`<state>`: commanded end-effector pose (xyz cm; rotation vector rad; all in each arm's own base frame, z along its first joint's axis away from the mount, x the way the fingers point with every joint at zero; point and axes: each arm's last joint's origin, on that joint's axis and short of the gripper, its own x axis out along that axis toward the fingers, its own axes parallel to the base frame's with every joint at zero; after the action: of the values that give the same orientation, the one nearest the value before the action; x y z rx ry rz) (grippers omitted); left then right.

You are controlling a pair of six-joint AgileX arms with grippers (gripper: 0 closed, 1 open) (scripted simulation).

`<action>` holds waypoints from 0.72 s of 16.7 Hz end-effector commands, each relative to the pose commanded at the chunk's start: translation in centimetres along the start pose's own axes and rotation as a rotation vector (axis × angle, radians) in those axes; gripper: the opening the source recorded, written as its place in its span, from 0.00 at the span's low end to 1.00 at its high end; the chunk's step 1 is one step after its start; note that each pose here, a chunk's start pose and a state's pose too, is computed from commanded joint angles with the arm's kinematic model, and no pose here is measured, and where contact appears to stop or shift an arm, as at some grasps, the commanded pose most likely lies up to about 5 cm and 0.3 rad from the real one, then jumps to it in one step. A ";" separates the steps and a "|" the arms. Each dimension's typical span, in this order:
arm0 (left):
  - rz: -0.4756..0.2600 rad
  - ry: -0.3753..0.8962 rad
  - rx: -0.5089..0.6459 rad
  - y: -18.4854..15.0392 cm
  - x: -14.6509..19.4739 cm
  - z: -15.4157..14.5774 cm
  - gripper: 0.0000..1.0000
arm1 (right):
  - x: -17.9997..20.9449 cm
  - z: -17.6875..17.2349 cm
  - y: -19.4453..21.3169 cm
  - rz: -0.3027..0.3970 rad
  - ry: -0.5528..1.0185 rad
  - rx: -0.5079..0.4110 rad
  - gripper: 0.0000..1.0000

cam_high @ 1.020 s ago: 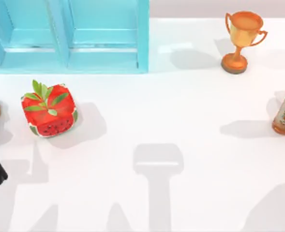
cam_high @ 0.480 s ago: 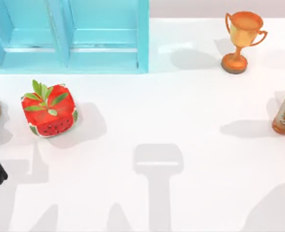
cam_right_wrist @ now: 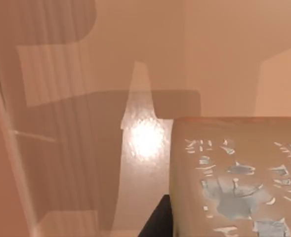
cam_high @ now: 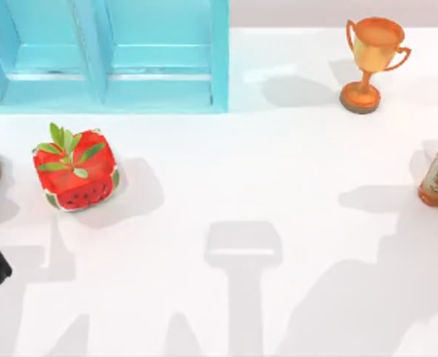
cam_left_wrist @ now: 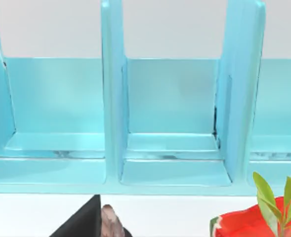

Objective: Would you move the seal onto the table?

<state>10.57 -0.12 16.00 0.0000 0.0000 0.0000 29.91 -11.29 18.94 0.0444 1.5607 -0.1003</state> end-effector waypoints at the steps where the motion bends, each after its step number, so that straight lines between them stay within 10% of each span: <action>1: 0.000 0.000 0.000 0.0 0.0 0.0 1.00 | -1.3 0.3 1.2 -0.003 -0.002 0.013 0.00; 12: 0.000 0.000 0.000 0.0 0.0 0.0 1.00 | -10.8 -4.0 10.9 0.034 0.006 -0.085 0.00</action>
<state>10.57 -0.12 16.00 0.0000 0.0000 0.0000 26.84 0.35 29.30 0.0041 1.5678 -0.0069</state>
